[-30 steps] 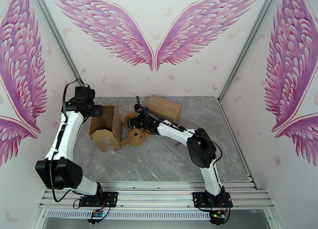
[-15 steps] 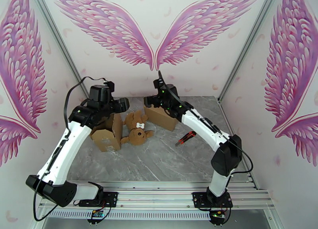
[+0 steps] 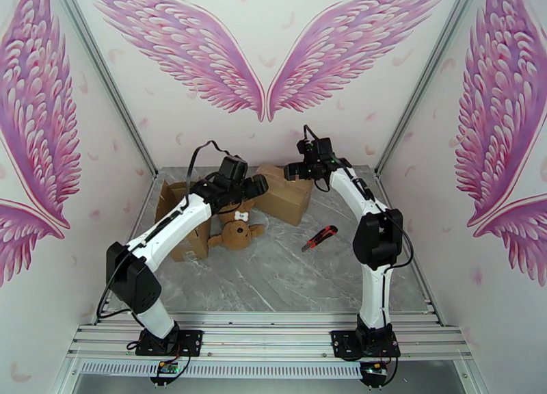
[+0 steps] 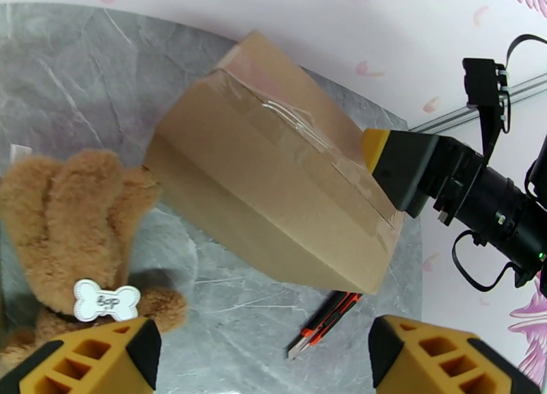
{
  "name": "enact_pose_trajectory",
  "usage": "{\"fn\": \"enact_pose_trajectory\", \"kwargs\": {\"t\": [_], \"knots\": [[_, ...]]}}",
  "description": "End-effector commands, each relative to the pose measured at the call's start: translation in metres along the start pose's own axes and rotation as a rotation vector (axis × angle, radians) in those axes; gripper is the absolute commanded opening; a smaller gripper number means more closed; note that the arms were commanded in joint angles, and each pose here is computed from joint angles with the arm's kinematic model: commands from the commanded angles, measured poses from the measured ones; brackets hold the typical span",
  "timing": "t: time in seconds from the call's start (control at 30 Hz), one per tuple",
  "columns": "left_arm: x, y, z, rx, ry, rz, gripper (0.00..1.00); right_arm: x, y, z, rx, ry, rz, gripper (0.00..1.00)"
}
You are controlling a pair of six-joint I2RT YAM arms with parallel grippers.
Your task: Unpack the express box
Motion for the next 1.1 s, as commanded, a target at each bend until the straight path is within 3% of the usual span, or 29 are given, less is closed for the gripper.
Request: {"fn": "enact_pose_trajectory", "kwargs": {"t": [0.0, 0.17, 0.33, 0.6, 0.73, 0.87, 1.07], "knots": [[0.020, -0.015, -0.018, -0.045, 0.073, -0.010, 0.85, 0.000, 0.006, 0.011, -0.006, -0.113, 0.069, 0.99], [0.049, -0.013, -0.029, 0.007, 0.067, 0.073, 0.86, -0.011, 0.024, 0.020, 0.048, -0.207, 0.152, 0.99], [0.067, -0.006, -0.019, 0.012, 0.050, 0.112, 0.86, -0.034, 0.044, 0.029, 0.100, -0.268, 0.157, 0.96], [0.057, 0.003, -0.005, 0.065, 0.021, 0.146, 0.86, -0.059, 0.085, 0.042, 0.190, -0.356, 0.185, 0.88], [0.054, 0.008, 0.006, 0.088, -0.006, 0.154, 0.86, -0.055, 0.094, 0.032, 0.208, -0.296, 0.173, 0.87], [0.061, 0.015, 0.013, 0.077, 0.010, 0.174, 0.86, -0.048, 0.097, 0.036, 0.229, -0.312, 0.195, 0.80], [0.066, 0.023, 0.007, 0.095, 0.060, 0.208, 0.85, -0.052, 0.111, 0.050, 0.205, -0.338, 0.217, 0.76]]}}
Point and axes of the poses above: each hand's point on the last joint's axis, 136 mm out from that joint toward the fingers, its own x axis out along the fingers, its own z axis along the line the jaws close on, y = z × x, the point moved 5 cm from there along -x, back along the fingers, and after that the axes turned 13 degrees about x, right-handed, at the moved point
